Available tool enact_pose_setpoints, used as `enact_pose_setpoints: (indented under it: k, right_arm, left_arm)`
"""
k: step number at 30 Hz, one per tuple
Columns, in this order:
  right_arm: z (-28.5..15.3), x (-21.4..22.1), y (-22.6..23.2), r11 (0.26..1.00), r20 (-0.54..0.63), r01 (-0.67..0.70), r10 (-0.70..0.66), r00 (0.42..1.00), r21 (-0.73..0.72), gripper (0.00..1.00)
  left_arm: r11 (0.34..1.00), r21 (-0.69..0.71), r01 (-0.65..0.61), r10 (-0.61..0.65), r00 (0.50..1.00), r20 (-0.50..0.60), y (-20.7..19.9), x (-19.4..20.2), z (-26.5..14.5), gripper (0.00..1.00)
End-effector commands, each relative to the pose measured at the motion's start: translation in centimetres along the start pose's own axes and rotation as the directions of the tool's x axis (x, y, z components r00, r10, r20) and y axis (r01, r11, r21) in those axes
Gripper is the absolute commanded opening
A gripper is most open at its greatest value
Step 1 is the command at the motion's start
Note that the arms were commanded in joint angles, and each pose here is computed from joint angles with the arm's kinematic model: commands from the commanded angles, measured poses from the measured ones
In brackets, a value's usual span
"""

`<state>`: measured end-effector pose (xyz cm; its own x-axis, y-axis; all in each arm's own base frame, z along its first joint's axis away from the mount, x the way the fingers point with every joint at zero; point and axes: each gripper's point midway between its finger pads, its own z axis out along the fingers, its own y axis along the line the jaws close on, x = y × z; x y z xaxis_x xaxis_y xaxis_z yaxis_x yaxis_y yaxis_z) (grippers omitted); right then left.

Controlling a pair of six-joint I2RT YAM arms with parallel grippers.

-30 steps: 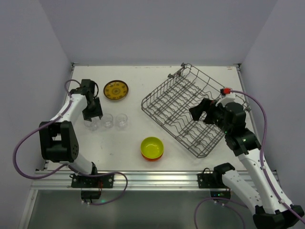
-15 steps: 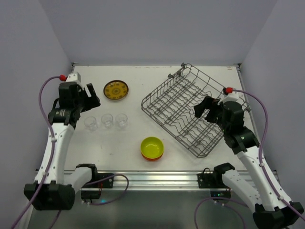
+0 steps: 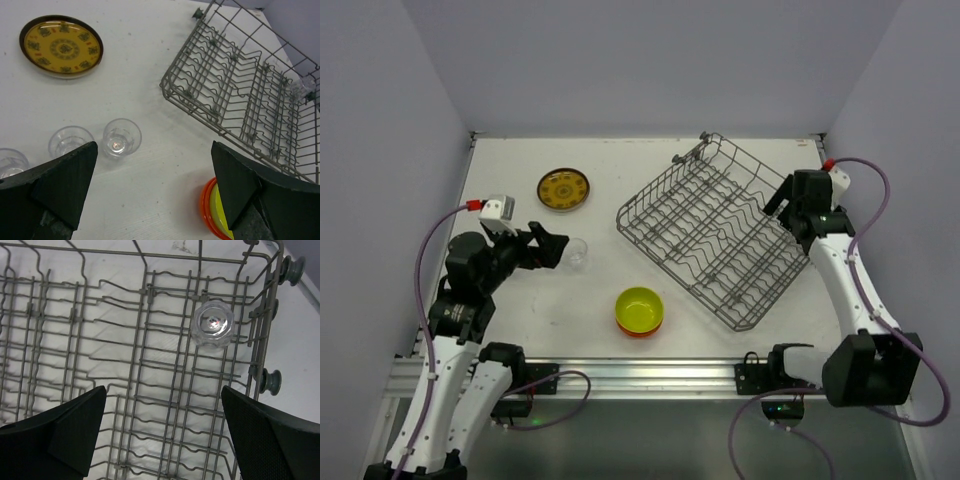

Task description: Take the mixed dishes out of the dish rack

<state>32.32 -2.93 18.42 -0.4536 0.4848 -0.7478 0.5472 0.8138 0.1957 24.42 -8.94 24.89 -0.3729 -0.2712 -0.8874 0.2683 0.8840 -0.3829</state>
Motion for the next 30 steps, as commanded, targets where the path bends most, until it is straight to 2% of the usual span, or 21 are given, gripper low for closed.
enact_pose_setpoints:
  k: [1,7,15,19,26,30]
  right_arm:
    - [1.6,-3.4,-1.7,0.987,0.069,-0.072,0.063,0.996,0.145,0.99]
    - [5.7,-3.5,-3.3,0.968,0.012,-0.075,0.074,0.997,0.239,0.98]
    - [9.0,-2.4,-5.0,0.942,-0.033,-0.076,0.092,0.995,0.327,0.98]
    - [10.6,-1.8,-5.3,0.944,-0.075,-0.077,0.107,0.991,0.321,0.96]
    - [12.0,-0.9,-5.3,0.948,-0.102,-0.062,0.098,0.990,0.311,0.83]
    - [12.0,-0.6,-5.7,0.945,-0.090,-0.067,0.101,0.991,0.321,0.71]
  left_arm:
    - [0.995,0.086,-0.046,0.044,0.999,0.027,-2.1,-0.4,-0.2,1.00]
    - [0.996,0.078,-0.048,0.048,0.999,0.012,-2.3,0.1,-0.1,1.00]
    - [0.998,0.046,-0.036,0.038,0.998,-0.045,-1.7,1.1,0.7,1.00]
    - [0.998,0.046,-0.037,0.039,0.998,-0.056,-1.6,1.3,1.0,1.00]
    - [0.997,0.069,-0.041,0.046,0.996,-0.073,-2.0,1.7,1.1,1.00]
    - [0.996,0.074,-0.043,0.048,0.996,-0.069,-2.1,1.5,1.0,1.00]
